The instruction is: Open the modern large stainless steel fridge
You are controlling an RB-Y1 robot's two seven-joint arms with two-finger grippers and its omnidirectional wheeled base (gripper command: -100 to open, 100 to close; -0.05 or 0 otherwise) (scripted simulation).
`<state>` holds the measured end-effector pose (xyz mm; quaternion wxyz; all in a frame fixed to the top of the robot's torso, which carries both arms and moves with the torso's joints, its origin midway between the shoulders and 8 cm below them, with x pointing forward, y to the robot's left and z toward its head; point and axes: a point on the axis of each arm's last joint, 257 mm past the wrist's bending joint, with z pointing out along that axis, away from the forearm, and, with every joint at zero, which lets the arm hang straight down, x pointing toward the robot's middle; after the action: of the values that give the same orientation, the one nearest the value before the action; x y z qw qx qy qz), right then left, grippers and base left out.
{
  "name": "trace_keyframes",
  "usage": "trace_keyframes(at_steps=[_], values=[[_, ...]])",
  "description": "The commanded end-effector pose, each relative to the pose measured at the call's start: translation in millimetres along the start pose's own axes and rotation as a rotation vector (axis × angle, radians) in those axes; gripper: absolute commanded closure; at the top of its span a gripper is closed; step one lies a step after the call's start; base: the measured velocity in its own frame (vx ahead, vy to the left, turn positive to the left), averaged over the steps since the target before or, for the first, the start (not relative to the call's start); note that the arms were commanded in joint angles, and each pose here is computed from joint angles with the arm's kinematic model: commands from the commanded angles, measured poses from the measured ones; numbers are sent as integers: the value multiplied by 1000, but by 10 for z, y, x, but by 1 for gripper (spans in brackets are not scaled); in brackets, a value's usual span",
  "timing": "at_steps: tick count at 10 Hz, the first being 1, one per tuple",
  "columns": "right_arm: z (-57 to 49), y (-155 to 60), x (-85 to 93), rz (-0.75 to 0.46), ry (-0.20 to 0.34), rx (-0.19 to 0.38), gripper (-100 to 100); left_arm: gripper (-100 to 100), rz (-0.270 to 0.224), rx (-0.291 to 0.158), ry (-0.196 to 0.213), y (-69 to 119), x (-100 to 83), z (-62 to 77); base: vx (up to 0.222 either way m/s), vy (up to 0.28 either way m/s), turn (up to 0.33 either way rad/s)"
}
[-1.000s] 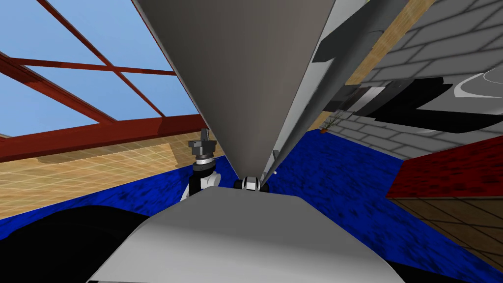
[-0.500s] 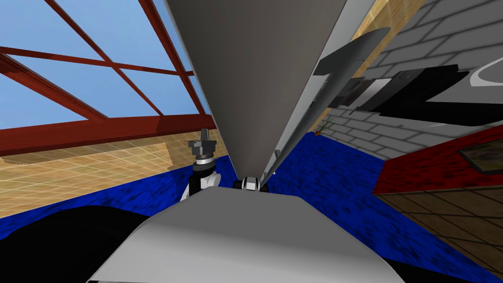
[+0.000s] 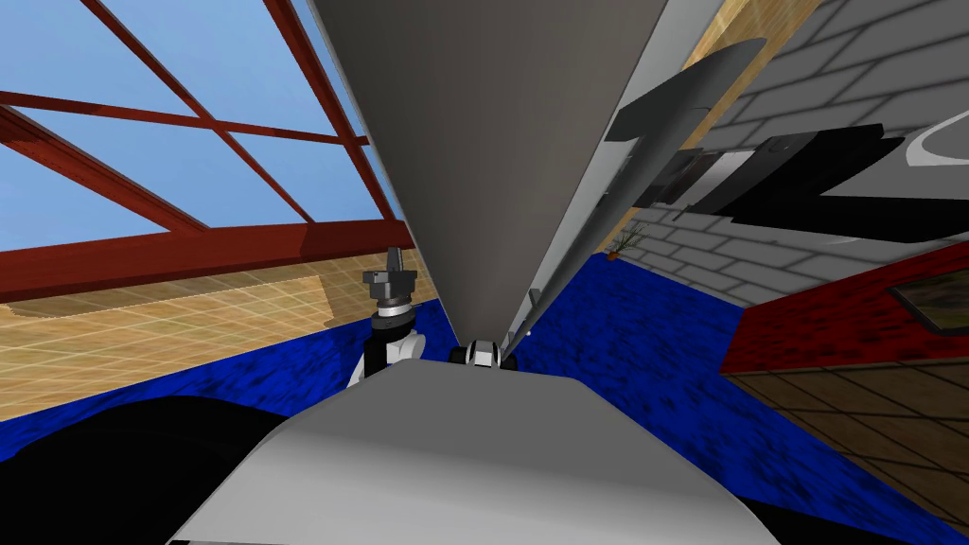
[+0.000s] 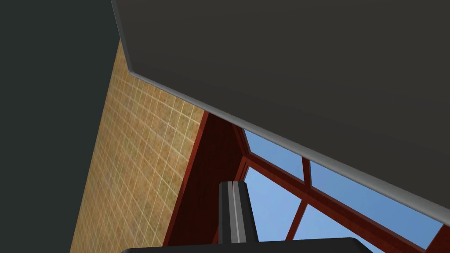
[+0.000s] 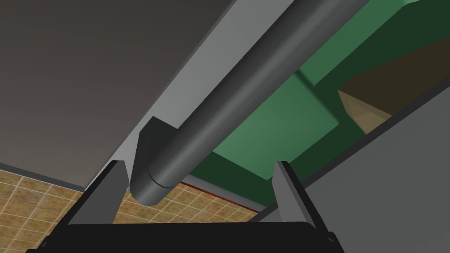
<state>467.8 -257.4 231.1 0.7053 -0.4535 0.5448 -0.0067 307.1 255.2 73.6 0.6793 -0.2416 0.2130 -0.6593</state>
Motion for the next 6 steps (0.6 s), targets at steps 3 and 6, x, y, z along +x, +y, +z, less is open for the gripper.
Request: trace_keyframes(at_steps=[3,6], values=[[101,70,-304,-107,1,-34,-100,0,0,0,0,0,0,0,-5,9,-24],[140,103,-419,-148,1,-47,-100,0,0,0,0,0,0,0,-5,10,-24]])
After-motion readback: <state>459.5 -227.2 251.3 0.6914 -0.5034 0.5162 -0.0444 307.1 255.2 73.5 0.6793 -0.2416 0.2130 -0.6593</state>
